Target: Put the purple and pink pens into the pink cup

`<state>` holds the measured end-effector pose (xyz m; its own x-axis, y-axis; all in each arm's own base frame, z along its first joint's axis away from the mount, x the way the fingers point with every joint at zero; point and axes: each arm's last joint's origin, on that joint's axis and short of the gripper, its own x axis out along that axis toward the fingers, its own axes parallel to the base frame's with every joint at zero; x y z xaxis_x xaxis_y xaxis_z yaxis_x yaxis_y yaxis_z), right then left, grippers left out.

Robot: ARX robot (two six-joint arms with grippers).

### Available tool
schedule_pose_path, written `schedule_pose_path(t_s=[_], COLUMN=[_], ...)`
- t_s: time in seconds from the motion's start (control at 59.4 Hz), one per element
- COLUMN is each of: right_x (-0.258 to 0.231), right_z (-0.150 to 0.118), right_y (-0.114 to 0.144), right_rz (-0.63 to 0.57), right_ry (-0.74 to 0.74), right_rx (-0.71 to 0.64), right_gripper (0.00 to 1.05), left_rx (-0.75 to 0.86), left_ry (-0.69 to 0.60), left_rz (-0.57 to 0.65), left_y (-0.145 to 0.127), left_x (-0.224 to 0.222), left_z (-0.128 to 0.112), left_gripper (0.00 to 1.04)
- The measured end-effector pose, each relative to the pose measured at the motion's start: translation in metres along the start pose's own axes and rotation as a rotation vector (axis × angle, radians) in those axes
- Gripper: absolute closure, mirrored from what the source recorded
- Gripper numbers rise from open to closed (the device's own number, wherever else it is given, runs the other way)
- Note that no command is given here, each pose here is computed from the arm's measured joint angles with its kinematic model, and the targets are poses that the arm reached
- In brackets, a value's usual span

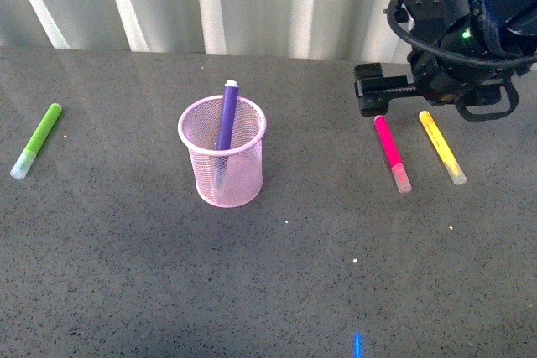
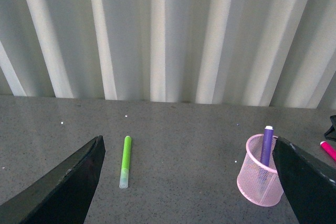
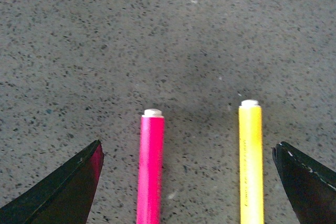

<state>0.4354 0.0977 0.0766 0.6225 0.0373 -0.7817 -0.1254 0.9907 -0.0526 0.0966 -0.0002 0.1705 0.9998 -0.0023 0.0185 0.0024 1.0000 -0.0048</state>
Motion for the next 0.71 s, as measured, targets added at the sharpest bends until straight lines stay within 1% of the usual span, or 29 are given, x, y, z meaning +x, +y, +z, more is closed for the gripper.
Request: schedule_pose_path(t_s=[0.168, 0.337, 0.572, 0.707], right_x=[0.007, 0.017, 0.03, 0.032], right_z=[0.002, -0.007, -0.014, -0.015], right_y=[0.015, 0.026, 0.025, 0.023], right_rz=[0.024, 0.035, 0.031, 0.028], right_ry=[0.003, 0.03, 0.058, 0.061], right_rx=[-0.007, -0.004, 0.063, 0.077], right_gripper=[0.07, 0.07, 0.07, 0.07], left_rx=[0.0, 0.0, 0.0, 0.0], left_ry=[0.0, 0.0, 0.0, 0.0], left_rz=[0.0, 0.0, 0.0, 0.0], left_y=[0.0, 0.0, 0.0, 0.0], left_x=[0.0, 0.0, 0.0, 0.0], left_z=[0.0, 0.0, 0.0, 0.0], left_gripper=[0.07, 0.07, 0.07, 0.07])
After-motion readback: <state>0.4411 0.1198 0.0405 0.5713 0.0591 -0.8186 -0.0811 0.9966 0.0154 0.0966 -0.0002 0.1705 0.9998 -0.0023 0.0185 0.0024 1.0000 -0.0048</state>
